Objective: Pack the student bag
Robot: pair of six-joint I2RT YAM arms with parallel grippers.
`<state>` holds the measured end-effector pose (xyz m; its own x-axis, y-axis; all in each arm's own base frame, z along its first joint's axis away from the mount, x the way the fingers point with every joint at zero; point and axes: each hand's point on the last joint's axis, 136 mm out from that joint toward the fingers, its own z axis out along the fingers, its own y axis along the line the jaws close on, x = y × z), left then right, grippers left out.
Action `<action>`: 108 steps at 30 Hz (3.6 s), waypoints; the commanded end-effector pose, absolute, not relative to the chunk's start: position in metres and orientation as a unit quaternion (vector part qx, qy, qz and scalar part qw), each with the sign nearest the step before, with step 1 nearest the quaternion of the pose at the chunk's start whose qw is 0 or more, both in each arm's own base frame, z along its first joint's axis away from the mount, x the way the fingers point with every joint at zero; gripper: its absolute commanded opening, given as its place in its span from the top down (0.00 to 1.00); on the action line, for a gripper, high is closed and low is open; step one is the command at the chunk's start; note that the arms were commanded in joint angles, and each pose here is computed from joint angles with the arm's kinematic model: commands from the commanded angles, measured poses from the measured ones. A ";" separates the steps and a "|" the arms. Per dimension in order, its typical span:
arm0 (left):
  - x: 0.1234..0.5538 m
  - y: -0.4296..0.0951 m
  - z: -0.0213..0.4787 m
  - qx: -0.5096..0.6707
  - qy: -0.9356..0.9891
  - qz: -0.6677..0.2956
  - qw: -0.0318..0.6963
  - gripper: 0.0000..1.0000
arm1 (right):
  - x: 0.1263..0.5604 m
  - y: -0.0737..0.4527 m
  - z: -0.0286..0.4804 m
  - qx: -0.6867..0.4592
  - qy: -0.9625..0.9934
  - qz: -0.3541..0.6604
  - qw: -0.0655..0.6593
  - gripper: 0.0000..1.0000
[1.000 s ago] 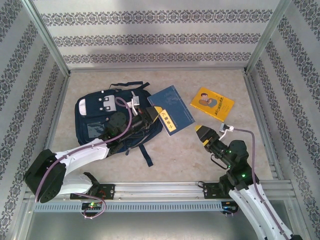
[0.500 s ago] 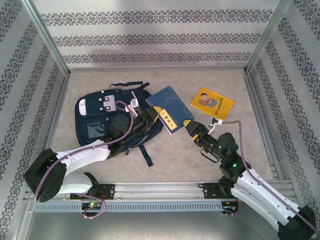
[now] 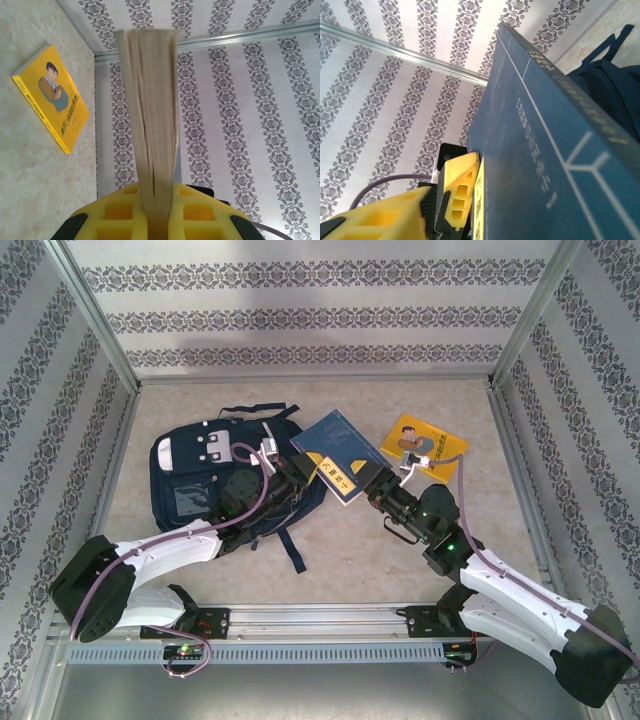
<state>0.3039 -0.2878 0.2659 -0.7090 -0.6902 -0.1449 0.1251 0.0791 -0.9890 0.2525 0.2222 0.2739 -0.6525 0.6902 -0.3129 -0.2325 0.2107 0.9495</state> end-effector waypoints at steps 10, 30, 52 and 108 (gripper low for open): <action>0.289 -0.276 0.250 -0.136 0.777 -0.505 0.350 0.63 | 0.246 0.180 0.251 0.205 0.722 0.504 0.427 1.00; 0.377 -0.179 0.181 -0.106 0.919 -0.300 0.231 0.33 | 0.220 0.135 0.208 0.210 0.764 0.431 0.431 1.00; 0.430 -0.191 0.139 -0.100 0.928 -0.314 0.173 0.52 | 0.216 0.127 0.202 0.223 0.759 0.450 0.415 1.00; 0.301 -0.300 0.387 0.256 0.833 -0.431 0.234 1.00 | 0.156 0.139 0.272 0.050 0.810 0.440 0.384 1.00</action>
